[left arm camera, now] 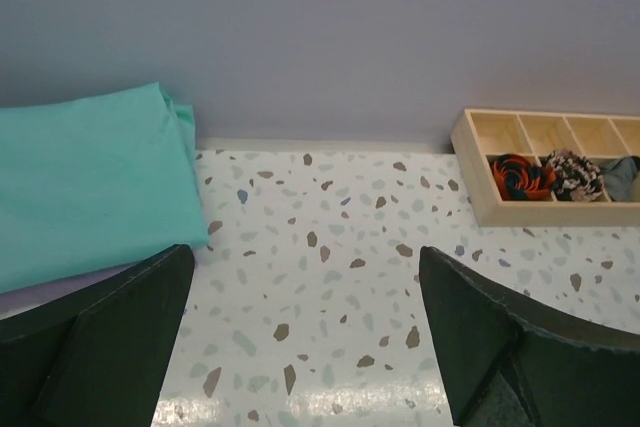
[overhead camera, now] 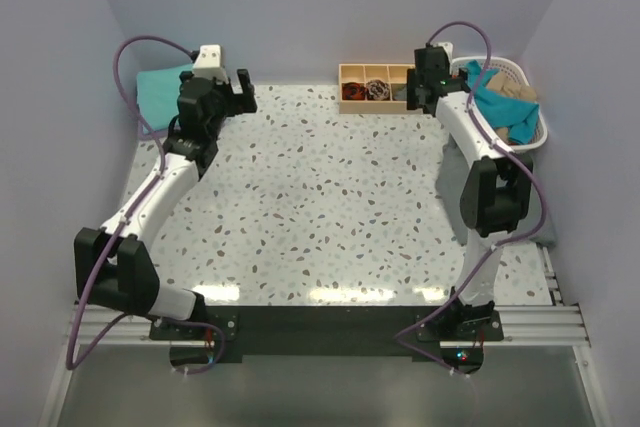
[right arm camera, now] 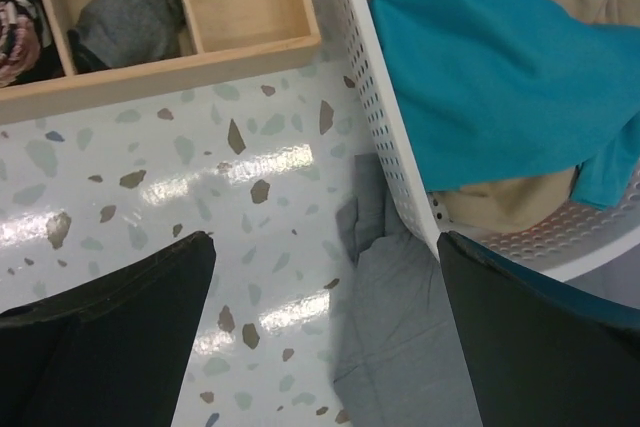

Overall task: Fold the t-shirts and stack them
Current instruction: Grab the tshirt from the pile

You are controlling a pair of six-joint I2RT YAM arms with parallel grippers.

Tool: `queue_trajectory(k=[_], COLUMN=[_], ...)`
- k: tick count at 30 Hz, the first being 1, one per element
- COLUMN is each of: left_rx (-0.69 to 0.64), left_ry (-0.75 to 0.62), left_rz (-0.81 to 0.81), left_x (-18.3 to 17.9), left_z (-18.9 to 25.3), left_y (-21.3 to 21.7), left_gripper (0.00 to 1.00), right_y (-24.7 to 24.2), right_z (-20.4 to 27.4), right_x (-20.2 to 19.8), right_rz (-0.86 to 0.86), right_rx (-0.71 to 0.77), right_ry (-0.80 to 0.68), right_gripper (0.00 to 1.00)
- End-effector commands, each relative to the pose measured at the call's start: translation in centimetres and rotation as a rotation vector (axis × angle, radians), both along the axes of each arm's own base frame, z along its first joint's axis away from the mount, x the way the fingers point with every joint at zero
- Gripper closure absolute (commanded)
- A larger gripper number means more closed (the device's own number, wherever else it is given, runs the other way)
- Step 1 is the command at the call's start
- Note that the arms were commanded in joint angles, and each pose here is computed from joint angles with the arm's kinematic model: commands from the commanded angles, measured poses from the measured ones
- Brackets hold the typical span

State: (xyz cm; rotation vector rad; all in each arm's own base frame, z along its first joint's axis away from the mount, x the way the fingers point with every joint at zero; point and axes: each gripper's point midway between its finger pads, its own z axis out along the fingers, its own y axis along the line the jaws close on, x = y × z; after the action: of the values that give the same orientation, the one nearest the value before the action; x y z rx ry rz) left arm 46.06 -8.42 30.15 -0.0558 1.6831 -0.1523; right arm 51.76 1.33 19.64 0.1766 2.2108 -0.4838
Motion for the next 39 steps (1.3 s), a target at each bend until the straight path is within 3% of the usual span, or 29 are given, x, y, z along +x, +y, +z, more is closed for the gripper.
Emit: queue_trajectory(k=[1, 13, 19, 24, 25, 27, 28, 30, 31, 33, 39], left_rx=[0.072, 0.08, 0.069, 0.07, 0.069, 0.071, 0.072, 0.068, 0.066, 0.05, -0.012], left_ry=[0.044, 0.131, 0.151, 0.177, 0.177, 0.182, 0.18, 0.176, 0.175, 0.17, 0.131], left_rz=[-0.041, -0.141, -0.199, -0.221, -0.224, -0.224, -0.221, -0.222, -0.221, -0.229, -0.279], left_x=[1.5, 4.1, 5.2, 5.8, 5.8, 5.8, 5.8, 5.9, 5.9, 5.9, 5.1], left_z=[-0.2, -4.9, -6.7, -7.8, -7.8, -8.0, -7.9, -7.8, -7.7, -7.2, -5.4], left_y=[-0.8, -3.1, -4.4, -5.0, -5.0, -5.0, -5.0, -5.0, -5.0, -5.3, -6.4], left_gripper=[0.0, 0.0, 0.0, 0.0, 0.0, 0.0, 0.0, 0.0, 0.0, 0.0, 0.0], right_y=[-4.0, -12.0, -14.9, -15.3, -15.3, -15.0, -14.8, -14.3, -13.3, -12.0, -6.8], right_z=[2.4, -0.5, -3.9, -5.3, -5.6, -5.3, -5.9, -3.6, -4.9, -0.7, 3.8], right_x=[2.1, 5.7, 6.8, 8.0, 8.0, 8.3, 8.1, 8.5, 8.1, 8.2, 5.1], right_rz=[-0.095, -0.359, -0.428, -0.423, -0.417, -0.4, -0.393, -0.367, -0.316, -0.251, -0.089], right_rx=[0.033, -0.029, -0.012, 0.031, 0.028, 0.046, 0.055, 0.087, 0.129, 0.172, 0.286], right_ry=[-0.071, -0.086, -0.082, -0.111, -0.104, -0.115, -0.108, -0.182, -0.157, -0.269, -0.343], right_gripper=[0.01, 0.02, 0.11, 0.4, 0.59, 0.8, 1.0, 1.0, 1.0, 1.0, 1.0])
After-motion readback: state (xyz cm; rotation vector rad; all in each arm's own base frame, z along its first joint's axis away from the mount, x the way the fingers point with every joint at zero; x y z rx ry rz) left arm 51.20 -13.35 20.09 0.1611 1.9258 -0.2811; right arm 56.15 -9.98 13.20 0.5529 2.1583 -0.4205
